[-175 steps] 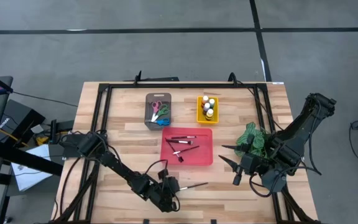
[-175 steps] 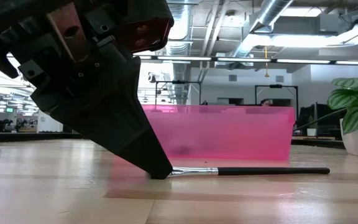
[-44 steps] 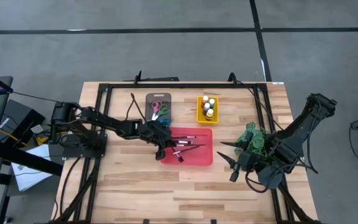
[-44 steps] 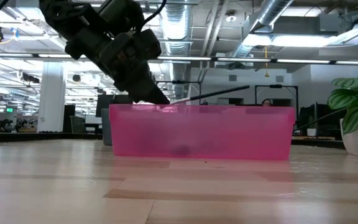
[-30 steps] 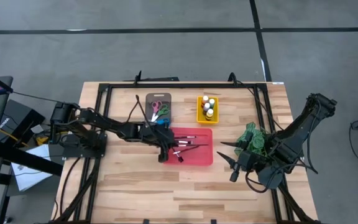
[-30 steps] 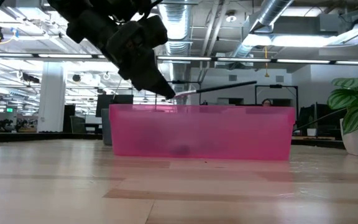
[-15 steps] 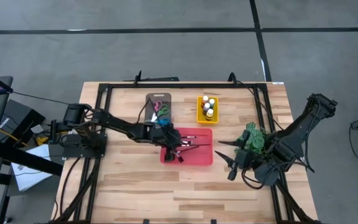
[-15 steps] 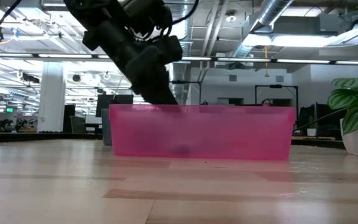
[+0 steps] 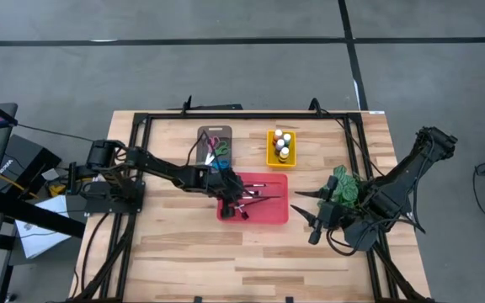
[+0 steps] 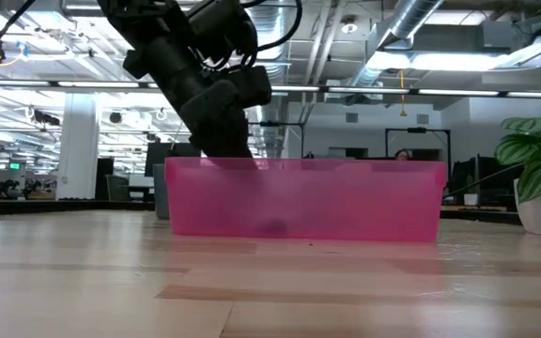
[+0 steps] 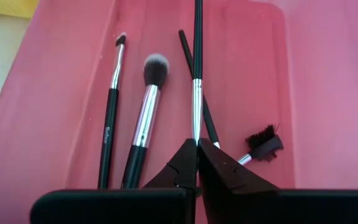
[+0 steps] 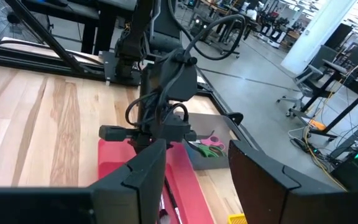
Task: Pick & Place Paint Supplies
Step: Put the black makeup brush into the red bin
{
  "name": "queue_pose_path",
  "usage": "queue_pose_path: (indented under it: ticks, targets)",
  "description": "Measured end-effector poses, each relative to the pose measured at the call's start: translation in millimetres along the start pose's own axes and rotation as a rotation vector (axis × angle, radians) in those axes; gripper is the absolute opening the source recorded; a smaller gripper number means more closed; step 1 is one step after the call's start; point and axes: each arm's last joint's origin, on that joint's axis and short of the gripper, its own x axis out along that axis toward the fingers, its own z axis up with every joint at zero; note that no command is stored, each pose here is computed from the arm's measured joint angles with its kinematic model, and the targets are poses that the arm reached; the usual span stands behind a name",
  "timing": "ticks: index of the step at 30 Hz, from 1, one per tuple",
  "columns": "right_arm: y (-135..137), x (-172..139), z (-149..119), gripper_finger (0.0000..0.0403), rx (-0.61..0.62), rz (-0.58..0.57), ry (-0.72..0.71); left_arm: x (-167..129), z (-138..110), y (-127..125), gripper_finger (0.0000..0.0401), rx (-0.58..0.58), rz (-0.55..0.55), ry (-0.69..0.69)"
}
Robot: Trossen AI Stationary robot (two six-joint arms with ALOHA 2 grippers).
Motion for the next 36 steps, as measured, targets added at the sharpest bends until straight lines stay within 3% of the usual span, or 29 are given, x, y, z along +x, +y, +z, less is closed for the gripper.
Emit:
queue_pose_path:
  ticks: [36]
  targets:
    - [-0.1,0.0,0.0,0.017,0.0,0.0,0.0,-0.8,-8.2,-0.3,0.0,-0.033,-0.044,0.091]
